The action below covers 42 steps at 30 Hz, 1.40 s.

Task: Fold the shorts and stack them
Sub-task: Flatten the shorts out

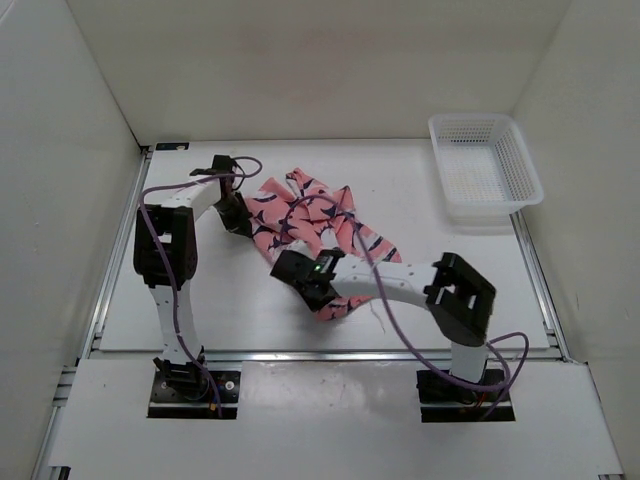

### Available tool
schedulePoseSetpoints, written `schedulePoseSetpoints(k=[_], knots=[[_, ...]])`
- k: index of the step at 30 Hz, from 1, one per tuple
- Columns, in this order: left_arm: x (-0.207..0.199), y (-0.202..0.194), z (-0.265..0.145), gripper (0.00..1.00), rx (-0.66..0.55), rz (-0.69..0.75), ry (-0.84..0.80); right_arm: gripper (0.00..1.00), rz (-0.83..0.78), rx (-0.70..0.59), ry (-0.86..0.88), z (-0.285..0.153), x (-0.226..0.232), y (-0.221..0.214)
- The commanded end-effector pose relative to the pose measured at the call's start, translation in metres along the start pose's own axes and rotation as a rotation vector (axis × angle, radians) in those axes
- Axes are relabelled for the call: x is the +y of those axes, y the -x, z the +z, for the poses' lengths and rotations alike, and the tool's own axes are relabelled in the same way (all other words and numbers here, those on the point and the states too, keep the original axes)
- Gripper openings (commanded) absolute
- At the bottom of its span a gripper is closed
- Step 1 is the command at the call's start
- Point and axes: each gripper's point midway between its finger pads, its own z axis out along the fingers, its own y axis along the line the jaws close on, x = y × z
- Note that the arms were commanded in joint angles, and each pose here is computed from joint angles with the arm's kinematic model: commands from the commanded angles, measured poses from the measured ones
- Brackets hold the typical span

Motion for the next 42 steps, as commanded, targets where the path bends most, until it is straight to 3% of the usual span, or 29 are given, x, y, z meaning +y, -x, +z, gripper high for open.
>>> schedulePoseSetpoints(k=[1, 3, 7, 8, 10, 12, 15, 18, 19, 20, 21, 22, 23, 26, 28, 31, 32, 34, 35, 37, 38, 39, 42], knots=[[-0.028, 0.033, -0.054, 0.10, -0.155, 0.047, -0.080, 0.00, 0.072, -0.159, -0.137, -0.054, -0.064, 0.025], [-0.036, 0.042, -0.067, 0.10, -0.186, 0.040, -0.099, 0.00, 0.080, -0.186, -0.207, -0.064, -0.105, 0.036], [-0.077, 0.084, -0.132, 0.10, -0.305, 0.019, -0.225, 0.00, 0.215, -0.340, -0.291, -0.102, -0.191, 0.103], [-0.077, 0.085, -0.145, 0.10, -0.312, 0.007, -0.216, 0.00, 0.260, -0.433, -0.321, -0.133, -0.225, 0.134], [-0.089, 0.105, -0.202, 0.10, -0.461, -0.003, -0.255, 0.00, 0.304, -0.523, -0.366, -0.168, -0.264, 0.157], [-0.092, 0.109, -0.238, 0.10, -0.530, -0.016, -0.298, 0.00, 0.268, -0.652, -0.359, -0.212, -0.279, 0.183], [-0.091, 0.096, -0.284, 0.10, -0.606, -0.021, -0.342, 0.00, 0.182, -0.680, -0.315, -0.222, -0.271, 0.182], [-0.075, 0.050, -0.277, 0.10, -0.549, -0.022, -0.325, 0.00, 0.183, -0.650, -0.289, -0.210, -0.258, 0.152], [-0.064, 0.015, -0.258, 0.10, -0.486, -0.017, -0.305, 0.00, 0.145, -0.550, -0.271, -0.170, -0.238, 0.120], [-0.061, 0.000, -0.248, 0.10, -0.471, -0.015, -0.309, 0.00, 0.143, -0.523, -0.264, -0.158, -0.229, 0.101], [-0.056, -0.017, -0.236, 0.10, -0.445, -0.015, -0.303, 0.08, 0.154, -0.525, -0.245, -0.159, -0.222, 0.082], [-0.055, -0.037, -0.223, 0.10, -0.407, -0.012, -0.303, 0.45, 0.186, -0.502, -0.230, -0.149, -0.211, 0.065], [-0.041, -0.060, -0.201, 0.10, -0.361, -0.016, -0.267, 0.62, 0.201, -0.436, -0.272, -0.131, -0.213, 0.030], [-0.033, -0.076, -0.171, 0.14, -0.288, 0.011, -0.209, 0.98, 0.359, -0.396, -0.348, -0.132, -0.227, -0.016], [-0.038, -0.072, -0.162, 0.22, -0.269, 0.046, -0.192, 0.97, 0.441, -0.408, -0.370, -0.137, -0.238, -0.029], [-0.060, -0.049, -0.148, 0.33, -0.272, 0.109, -0.158, 0.79, 0.542, -0.461, -0.286, -0.153, -0.244, -0.026], [-0.068, -0.043, -0.143, 0.44, -0.273, 0.129, -0.150, 0.62, 0.581, -0.454, -0.183, -0.152, -0.231, -0.021], [-0.089, -0.021, -0.130, 0.54, -0.271, 0.162, -0.136, 0.47, 0.649, -0.398, -0.085, -0.142, -0.225, -0.023], [-0.088, -0.018, -0.123, 0.61, -0.249, 0.158, -0.100, 0.30, 0.709, -0.389, -0.026, -0.142, -0.217, -0.021], [-0.100, -0.003, -0.105, 0.75, -0.253, 0.187, -0.031, 0.27, 0.784, -0.302, 0.111, -0.128, -0.197, -0.027], [-0.098, 0.001, -0.099, 0.79, -0.244, 0.184, 0.004, 0.30, 0.848, -0.279, 0.170, -0.125, -0.188, -0.027], [-0.098, 0.001, -0.086, 0.91, -0.222, 0.185, 0.053, 0.55, 0.896, -0.231, 0.202, -0.114, -0.182, -0.037], [-0.099, -0.002, -0.076, 1.00, -0.203, 0.177, 0.076, 0.93, 1.011, -0.159, 0.352, -0.106, -0.159, -0.043]])
